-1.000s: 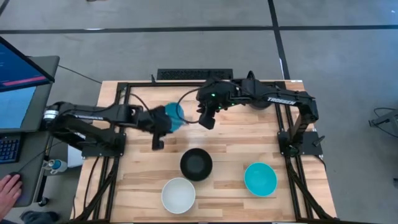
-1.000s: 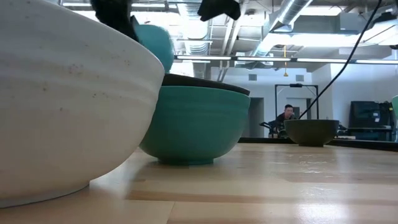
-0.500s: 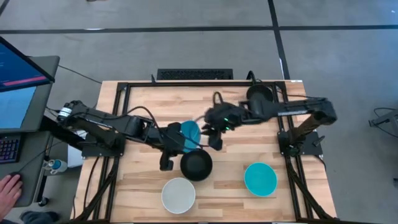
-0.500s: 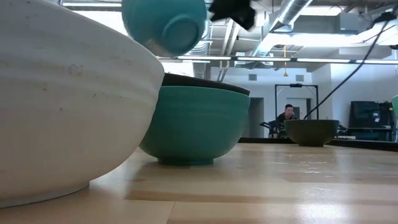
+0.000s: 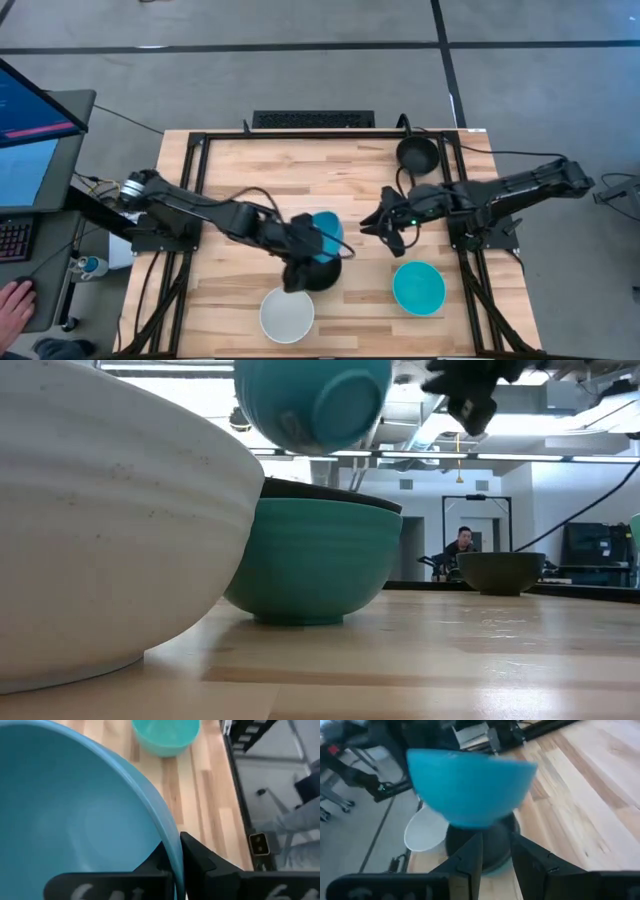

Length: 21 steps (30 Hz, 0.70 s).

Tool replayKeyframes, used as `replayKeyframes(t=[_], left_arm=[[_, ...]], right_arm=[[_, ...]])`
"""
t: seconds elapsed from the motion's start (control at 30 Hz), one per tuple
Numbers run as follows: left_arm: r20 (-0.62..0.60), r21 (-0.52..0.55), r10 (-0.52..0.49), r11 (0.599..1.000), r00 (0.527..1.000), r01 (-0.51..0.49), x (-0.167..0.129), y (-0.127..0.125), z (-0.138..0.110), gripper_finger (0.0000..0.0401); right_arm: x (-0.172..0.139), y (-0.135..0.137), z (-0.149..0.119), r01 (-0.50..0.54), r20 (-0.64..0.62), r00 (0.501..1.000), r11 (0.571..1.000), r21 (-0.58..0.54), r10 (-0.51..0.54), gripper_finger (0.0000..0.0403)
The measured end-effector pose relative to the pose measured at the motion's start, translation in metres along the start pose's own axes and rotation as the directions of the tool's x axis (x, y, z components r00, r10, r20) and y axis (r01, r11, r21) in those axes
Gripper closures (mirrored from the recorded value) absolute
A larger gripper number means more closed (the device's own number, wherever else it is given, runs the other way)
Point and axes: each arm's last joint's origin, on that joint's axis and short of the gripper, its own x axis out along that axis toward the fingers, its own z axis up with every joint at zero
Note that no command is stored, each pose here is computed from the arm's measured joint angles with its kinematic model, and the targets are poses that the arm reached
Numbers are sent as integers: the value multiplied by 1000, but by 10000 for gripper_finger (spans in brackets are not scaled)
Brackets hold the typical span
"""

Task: Nest bowls inside each other
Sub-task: Stack the light blue bowl on the black bowl

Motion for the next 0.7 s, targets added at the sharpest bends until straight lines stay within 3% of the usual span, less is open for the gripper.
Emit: replayKeyframes(t=[0.3,0.7], left_arm=[[-152,-55,38,997,988,-47,46,-18,14,401],[-152,-208,187,954,971,-217,43,-51,-1,401]], right_arm=[[-7,0,-7,-6,-22,1000,1000,-31,5,278],[-6,1,-9,-6,-42,999,998,-64,3,278]])
